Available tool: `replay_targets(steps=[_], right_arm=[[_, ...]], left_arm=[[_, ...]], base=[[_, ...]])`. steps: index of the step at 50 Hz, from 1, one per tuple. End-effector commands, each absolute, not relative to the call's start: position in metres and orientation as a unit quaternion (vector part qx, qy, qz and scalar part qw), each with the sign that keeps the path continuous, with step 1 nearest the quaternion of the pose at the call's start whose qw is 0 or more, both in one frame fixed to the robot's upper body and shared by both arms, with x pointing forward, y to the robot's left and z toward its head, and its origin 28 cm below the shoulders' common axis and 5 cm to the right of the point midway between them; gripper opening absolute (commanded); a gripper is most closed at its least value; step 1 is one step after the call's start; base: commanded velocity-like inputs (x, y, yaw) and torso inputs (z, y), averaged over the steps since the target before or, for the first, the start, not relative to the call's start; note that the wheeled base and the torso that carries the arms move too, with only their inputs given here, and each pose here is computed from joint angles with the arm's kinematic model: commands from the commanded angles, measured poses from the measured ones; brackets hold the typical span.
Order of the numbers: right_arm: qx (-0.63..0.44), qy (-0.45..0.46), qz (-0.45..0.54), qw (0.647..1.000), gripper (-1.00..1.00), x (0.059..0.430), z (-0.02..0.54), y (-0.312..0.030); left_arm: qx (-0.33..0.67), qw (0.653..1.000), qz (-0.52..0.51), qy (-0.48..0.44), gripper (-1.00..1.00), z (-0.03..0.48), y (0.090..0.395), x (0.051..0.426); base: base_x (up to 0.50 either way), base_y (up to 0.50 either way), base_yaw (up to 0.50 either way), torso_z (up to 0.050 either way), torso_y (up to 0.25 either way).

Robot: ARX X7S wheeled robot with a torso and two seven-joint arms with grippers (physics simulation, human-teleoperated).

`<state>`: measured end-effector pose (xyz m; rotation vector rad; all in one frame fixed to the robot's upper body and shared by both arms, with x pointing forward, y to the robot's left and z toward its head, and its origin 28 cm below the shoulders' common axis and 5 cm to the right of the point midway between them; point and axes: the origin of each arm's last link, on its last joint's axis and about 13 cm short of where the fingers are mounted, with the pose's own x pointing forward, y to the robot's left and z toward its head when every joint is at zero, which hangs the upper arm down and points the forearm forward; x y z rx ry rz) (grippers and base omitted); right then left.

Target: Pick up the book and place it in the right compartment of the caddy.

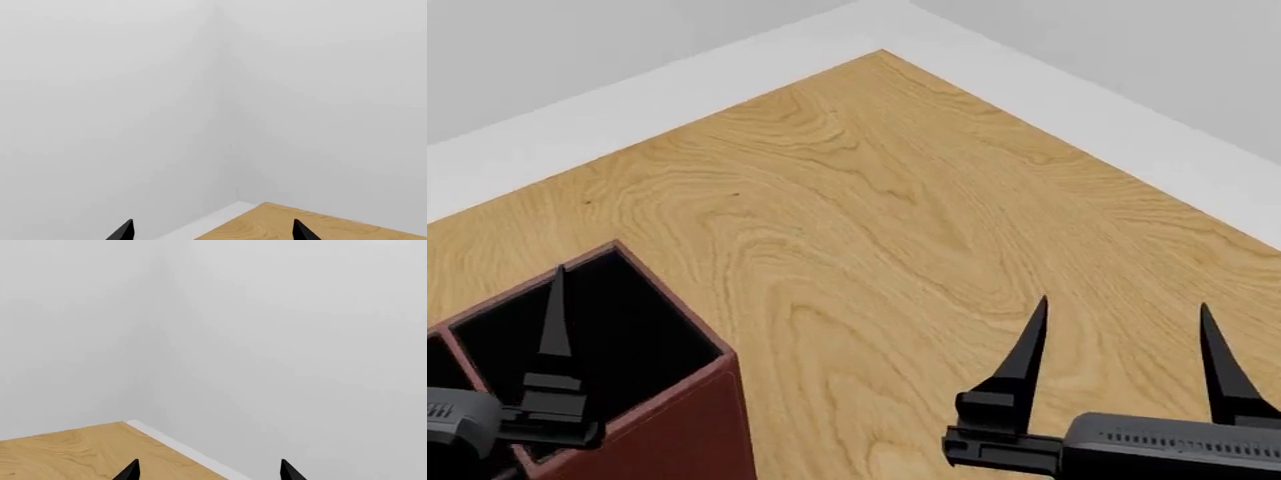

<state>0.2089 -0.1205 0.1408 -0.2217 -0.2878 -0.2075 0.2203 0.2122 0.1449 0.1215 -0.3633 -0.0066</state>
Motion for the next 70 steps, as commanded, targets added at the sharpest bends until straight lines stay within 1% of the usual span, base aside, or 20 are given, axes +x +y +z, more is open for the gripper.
replay_targets(steps=[1, 17, 19, 23, 30, 33, 35, 39, 47, 48, 51, 53, 56, 62, 64, 66, 70], right_arm=[[-0.098, -0.144, -0.096, 0.980, 1.00, 0.209, 0.141, -0.121], [-0.107, -0.136, -0.106, 0.979, 1.00, 0.209, 0.140, -0.120], [-0.105, -0.137, -0.104, 0.979, 1.00, 0.208, 0.141, -0.120], [-0.104, -0.138, -0.104, 0.980, 1.00, 0.208, 0.142, -0.121], [-0.095, -0.141, -0.104, 0.980, 1.00, 0.205, 0.144, -0.124], [-0.093, -0.143, -0.104, 0.980, 1.00, 0.204, 0.145, -0.124], [-0.091, -0.144, -0.104, 0.980, 1.00, 0.203, 0.146, -0.124], [-0.089, -0.141, -0.102, 0.981, 1.00, 0.204, 0.145, -0.124], [-0.084, -0.141, -0.099, 0.982, 1.00, 0.202, 0.146, -0.124], [-0.083, -0.141, -0.098, 0.982, 1.00, 0.201, 0.147, -0.124], [-0.082, -0.142, -0.097, 0.982, 1.00, 0.201, 0.147, -0.124], [-0.081, -0.143, -0.097, 0.982, 1.00, 0.200, 0.148, -0.124], [-0.078, -0.145, -0.098, 0.982, 1.00, 0.199, 0.149, -0.125], [-0.076, -0.148, -0.097, 0.981, 1.00, 0.197, 0.150, -0.124], [-0.076, -0.148, -0.097, 0.981, 1.00, 0.197, 0.150, -0.124], [-0.075, -0.149, -0.097, 0.981, 1.00, 0.197, 0.151, -0.125], [-0.074, -0.150, -0.096, 0.981, 1.00, 0.196, 0.151, -0.125]], left_arm=[[0.060, 0.982, -0.003, -0.180, 1.00, 0.145, 0.212, 0.220], [0.058, 0.982, -0.005, -0.179, 1.00, 0.145, 0.212, 0.220], [0.048, 0.985, -0.004, -0.168, 1.00, 0.145, 0.212, 0.219], [0.049, 0.990, -0.015, -0.131, 1.00, 0.158, 0.211, 0.209], [0.084, 0.986, -0.058, -0.132, 1.00, 0.188, 0.208, 0.178], [0.076, 0.987, -0.075, -0.119, 1.00, 0.197, 0.210, 0.174], [0.081, 0.986, -0.072, -0.125, 1.00, 0.207, 0.213, 0.168], [0.061, 0.989, -0.101, -0.090, 1.00, 0.226, 0.217, 0.152], [0.066, 0.987, -0.141, -0.037, 1.00, 0.249, 0.222, 0.128], [0.062, 0.985, -0.161, -0.027, 1.00, 0.252, 0.222, 0.124], [0.090, 0.985, -0.150, -0.013, 1.00, 0.256, 0.223, 0.116], [0.096, 0.982, -0.162, -0.002, 1.00, 0.259, 0.224, 0.112], [0.121, 0.984, -0.131, 0.017, 1.00, 0.264, 0.226, 0.108], [0.114, 0.988, -0.083, 0.056, 1.00, 0.271, 0.228, 0.099], [0.110, 0.985, -0.112, 0.068, 1.00, 0.274, 0.227, 0.095], [0.093, 0.986, -0.106, 0.085, 1.00, 0.277, 0.228, 0.093], [0.096, 0.983, -0.112, 0.110, 1.00, 0.272, 0.228, 0.093]], base=[[0.37, -0.34, 0.00, 0.000, 0.000], [0.00, 0.00, 0.00, 0.000, 0.001], [0.00, 0.00, 0.00, 0.000, 0.000], [0.00, 0.00, 0.00, 0.000, 0.000], [0.00, 0.00, 0.00, 0.000, 0.000], [0.00, 0.00, 0.00, 0.000, 0.000], [0.00, 0.00, 0.00, 0.000, 0.000], [0.00, 0.00, 0.00, 0.000, 0.000], [0.00, 0.00, 0.00, 0.000, 0.000], [0.00, 0.00, 0.00, 0.000, 0.000], [0.00, 0.00, 0.00, 0.000, 0.000], [0.00, 0.00, 0.00, 0.000, 0.000], [0.00, 0.00, 0.00, 0.000, 0.000], [0.00, 0.00, 0.00, 0.000, 0.000], [0.00, 0.00, 0.00, 0.000, 0.000], [0.00, 0.00, 0.00, 0.000, 0.000], [0.00, 0.00, 0.00, 0.000, 0.000]])
